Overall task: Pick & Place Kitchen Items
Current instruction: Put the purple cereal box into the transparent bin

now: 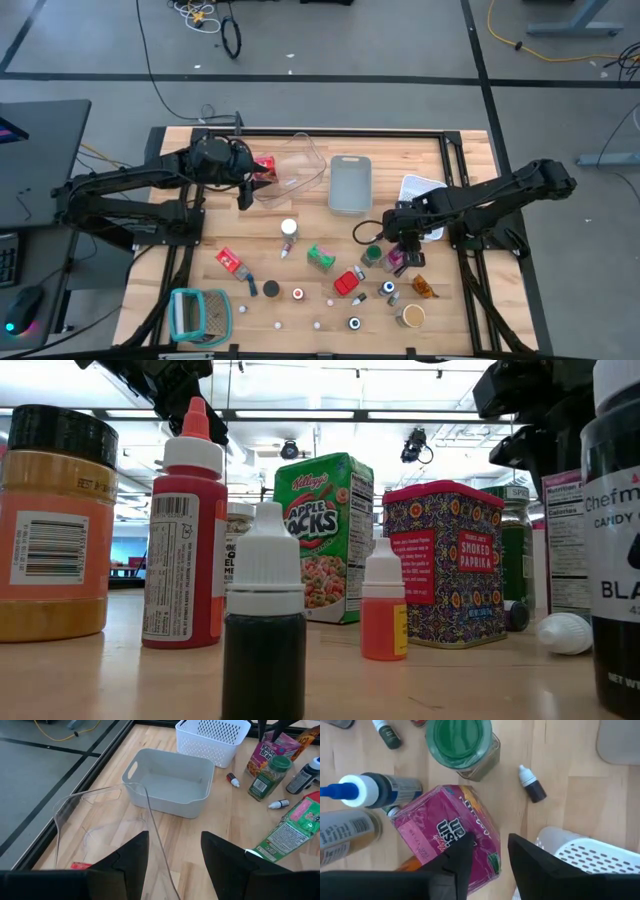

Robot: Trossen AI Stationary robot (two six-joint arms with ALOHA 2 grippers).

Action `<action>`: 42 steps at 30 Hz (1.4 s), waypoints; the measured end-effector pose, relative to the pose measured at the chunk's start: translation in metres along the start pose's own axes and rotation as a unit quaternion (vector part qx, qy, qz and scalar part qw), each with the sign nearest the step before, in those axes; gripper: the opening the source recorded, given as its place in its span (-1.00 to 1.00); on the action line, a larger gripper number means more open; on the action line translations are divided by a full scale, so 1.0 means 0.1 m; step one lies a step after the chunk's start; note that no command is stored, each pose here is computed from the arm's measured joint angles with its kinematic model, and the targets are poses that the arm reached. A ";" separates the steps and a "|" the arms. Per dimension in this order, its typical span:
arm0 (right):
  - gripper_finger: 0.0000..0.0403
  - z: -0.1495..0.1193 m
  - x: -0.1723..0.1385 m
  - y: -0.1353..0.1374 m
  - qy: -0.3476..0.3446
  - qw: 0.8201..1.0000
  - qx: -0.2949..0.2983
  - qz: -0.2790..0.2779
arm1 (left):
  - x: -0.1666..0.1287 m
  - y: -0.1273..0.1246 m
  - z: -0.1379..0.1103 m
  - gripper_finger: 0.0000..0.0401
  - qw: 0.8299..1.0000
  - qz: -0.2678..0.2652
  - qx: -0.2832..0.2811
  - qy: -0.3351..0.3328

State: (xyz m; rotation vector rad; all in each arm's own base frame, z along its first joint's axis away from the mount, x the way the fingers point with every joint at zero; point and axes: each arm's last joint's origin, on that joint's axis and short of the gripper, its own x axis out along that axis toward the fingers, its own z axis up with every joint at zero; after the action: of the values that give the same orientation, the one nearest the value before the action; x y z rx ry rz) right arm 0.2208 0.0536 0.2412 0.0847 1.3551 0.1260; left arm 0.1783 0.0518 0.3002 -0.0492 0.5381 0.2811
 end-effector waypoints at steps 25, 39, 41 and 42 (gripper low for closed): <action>-0.97 0.00 0.04 0.05 0.014 0.995 -0.095 0.011 | 0.00 0.00 0.00 -0.06 1.000 0.000 0.000 0.000; -0.99 0.00 -0.07 0.06 -0.020 0.995 -0.095 0.018 | 0.00 0.00 0.00 -0.06 1.000 0.000 0.010 -0.002; -0.99 0.02 -0.12 0.07 -0.025 0.995 -0.096 0.018 | 0.00 0.00 0.00 -0.06 1.000 0.000 0.010 -0.002; -0.99 0.02 -0.14 0.07 -0.025 0.995 -0.095 0.019 | 0.00 0.00 0.00 -0.06 1.000 0.000 0.011 -0.002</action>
State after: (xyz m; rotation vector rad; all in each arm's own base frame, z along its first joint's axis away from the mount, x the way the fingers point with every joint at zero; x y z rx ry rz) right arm 0.2199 0.0588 0.2563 -0.0467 1.2856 0.2823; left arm 0.1786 0.0518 0.3006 -0.0280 0.5361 0.2754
